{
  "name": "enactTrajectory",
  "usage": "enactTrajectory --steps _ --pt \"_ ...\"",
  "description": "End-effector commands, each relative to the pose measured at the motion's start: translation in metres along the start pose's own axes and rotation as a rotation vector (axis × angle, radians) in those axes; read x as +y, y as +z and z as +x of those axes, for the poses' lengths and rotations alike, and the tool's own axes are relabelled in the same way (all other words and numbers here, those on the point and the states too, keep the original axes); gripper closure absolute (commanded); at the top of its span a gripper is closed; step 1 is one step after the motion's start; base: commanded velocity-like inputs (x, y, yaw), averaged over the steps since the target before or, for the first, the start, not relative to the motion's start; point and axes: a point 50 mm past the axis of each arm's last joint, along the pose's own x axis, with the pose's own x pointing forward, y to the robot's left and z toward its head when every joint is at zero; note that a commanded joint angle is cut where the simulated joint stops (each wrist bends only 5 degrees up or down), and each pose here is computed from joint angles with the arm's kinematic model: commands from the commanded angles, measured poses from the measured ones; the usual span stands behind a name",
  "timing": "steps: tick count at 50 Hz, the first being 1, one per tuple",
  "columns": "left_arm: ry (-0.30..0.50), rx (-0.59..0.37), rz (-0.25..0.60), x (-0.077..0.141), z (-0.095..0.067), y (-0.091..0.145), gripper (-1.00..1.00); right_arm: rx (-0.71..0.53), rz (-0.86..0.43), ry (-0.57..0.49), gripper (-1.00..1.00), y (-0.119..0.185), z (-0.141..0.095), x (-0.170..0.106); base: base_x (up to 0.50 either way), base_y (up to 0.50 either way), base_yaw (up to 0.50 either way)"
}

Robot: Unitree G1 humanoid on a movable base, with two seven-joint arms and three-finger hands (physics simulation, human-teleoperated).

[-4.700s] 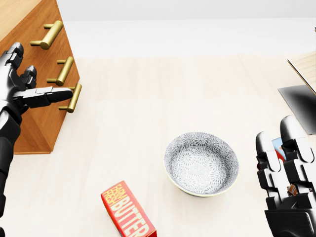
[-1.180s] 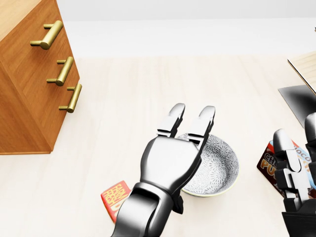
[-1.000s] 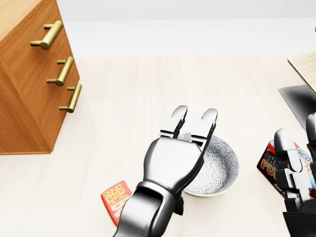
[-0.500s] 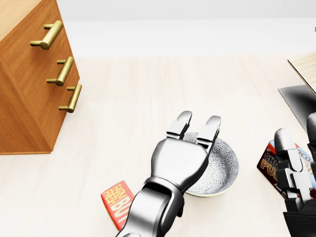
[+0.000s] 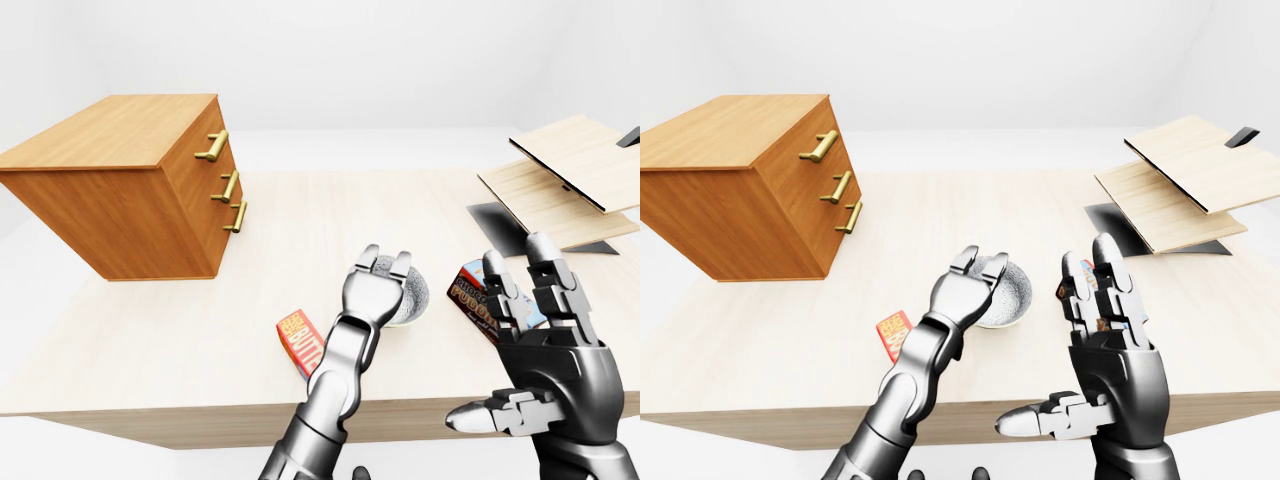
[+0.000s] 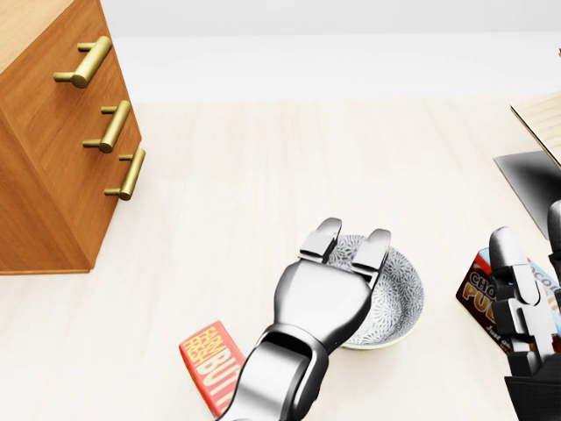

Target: Close the top drawer of the cabinet and put the bowl on top of it.

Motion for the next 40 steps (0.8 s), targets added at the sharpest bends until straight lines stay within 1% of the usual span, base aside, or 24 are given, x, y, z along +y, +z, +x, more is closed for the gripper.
enactTrajectory --steps 1,11,15,23,40 --pt "-0.027 0.006 0.015 -0.005 0.002 0.000 -1.00 0.000 0.001 0.001 -1.00 0.000 0.000 0.000 0.00 0.00 0.00" --pt "-0.034 0.005 0.021 -0.005 0.003 0.001 -1.00 -0.001 0.002 0.001 -1.00 0.001 -0.001 0.000 0.00 0.00 0.00" --pt "-0.045 0.008 0.023 -0.007 0.006 -0.001 -1.00 -0.003 0.002 0.001 -1.00 0.001 -0.001 0.000 0.00 0.00 0.00" --pt "-0.055 0.006 0.001 -0.010 0.010 -0.003 -1.00 -0.004 0.002 0.000 -1.00 0.001 -0.001 0.000 0.00 0.00 0.00" --pt "-0.069 -0.003 0.000 -0.016 0.013 -0.001 -1.00 -0.007 0.000 0.001 -1.00 0.002 0.000 0.000 0.00 0.00 0.00"
